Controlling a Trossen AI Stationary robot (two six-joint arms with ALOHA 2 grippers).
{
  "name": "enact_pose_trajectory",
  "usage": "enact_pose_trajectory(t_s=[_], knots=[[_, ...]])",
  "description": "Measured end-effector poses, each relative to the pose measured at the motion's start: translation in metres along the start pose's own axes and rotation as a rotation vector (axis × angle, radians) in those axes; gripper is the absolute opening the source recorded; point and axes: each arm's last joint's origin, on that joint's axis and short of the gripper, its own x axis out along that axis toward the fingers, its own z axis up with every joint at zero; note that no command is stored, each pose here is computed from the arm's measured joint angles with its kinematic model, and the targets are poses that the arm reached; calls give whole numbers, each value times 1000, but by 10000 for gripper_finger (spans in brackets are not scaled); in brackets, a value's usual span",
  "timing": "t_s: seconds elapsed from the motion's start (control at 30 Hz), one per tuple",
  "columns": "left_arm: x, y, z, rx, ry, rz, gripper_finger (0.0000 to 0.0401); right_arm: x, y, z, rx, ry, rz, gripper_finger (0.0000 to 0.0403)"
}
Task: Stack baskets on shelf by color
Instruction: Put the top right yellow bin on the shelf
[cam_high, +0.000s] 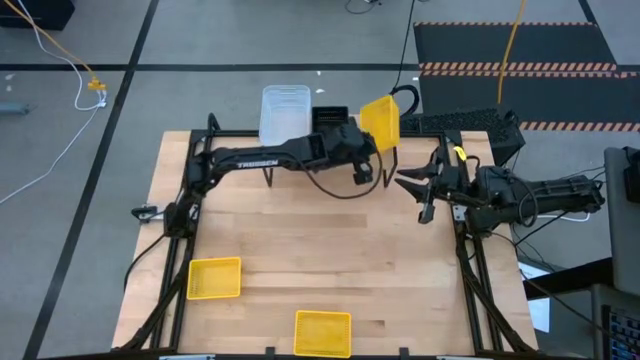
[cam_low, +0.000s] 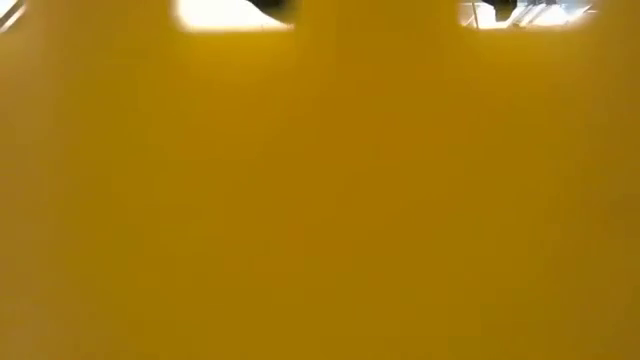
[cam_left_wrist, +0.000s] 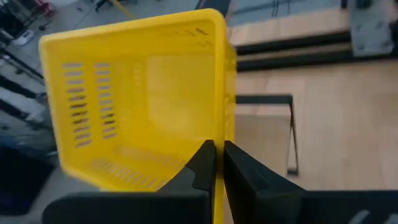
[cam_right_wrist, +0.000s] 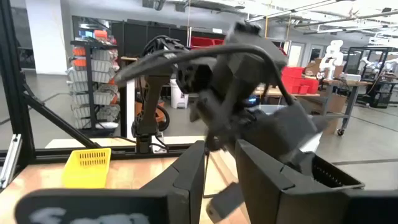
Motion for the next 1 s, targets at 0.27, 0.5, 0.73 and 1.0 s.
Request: enact_pose_trajectory(t_s=[0.27,0.5,0.73,1.0], knots=[[-21,-5,18,91,78,8,8,0,0,0,15,5,1,86],[-18,5,6,60,172,5,27,0,0,-1,28,6,1,86],[-17,6,7,55,156,11,17,0,0,-1,26,6,1,86],[-17,7,7,47,155,11,78,0,0,-1,22,13,2,86]])
